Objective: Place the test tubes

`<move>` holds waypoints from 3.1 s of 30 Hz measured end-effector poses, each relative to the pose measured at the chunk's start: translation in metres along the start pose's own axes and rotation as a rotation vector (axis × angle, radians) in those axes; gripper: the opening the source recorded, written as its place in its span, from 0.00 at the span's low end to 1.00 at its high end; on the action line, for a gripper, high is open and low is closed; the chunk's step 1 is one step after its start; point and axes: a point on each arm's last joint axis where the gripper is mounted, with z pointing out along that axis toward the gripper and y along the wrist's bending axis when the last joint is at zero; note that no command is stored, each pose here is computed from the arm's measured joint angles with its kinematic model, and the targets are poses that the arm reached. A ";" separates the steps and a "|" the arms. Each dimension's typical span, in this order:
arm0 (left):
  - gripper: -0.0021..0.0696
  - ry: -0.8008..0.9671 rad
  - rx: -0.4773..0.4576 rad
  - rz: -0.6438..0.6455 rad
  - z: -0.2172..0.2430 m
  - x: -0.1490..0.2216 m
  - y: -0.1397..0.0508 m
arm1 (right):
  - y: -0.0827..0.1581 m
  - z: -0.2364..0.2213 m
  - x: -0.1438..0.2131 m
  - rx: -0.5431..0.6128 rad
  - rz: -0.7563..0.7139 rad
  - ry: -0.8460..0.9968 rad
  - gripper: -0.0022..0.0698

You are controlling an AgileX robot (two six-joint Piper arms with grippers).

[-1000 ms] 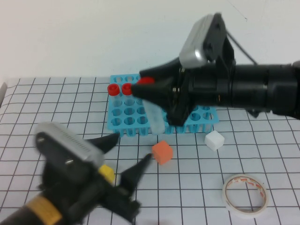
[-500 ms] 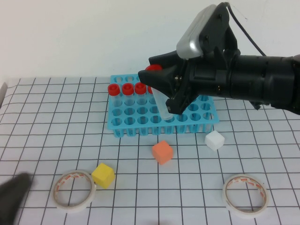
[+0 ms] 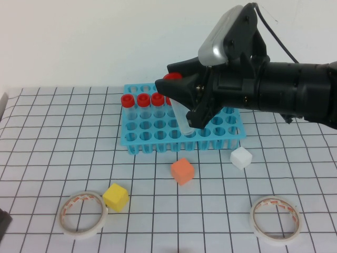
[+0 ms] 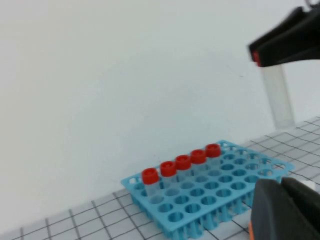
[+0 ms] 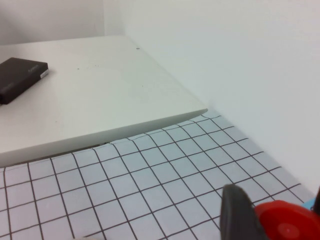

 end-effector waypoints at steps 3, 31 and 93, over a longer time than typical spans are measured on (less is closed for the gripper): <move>0.03 0.005 0.021 0.008 0.000 0.004 -0.002 | 0.000 0.000 0.000 0.000 0.000 0.000 0.42; 0.03 0.007 0.025 0.012 0.001 0.005 -0.003 | -0.041 -0.012 0.016 0.437 0.357 0.178 0.42; 0.03 0.007 0.025 0.022 0.001 0.005 -0.003 | -0.108 0.080 0.153 0.519 0.098 -0.225 0.42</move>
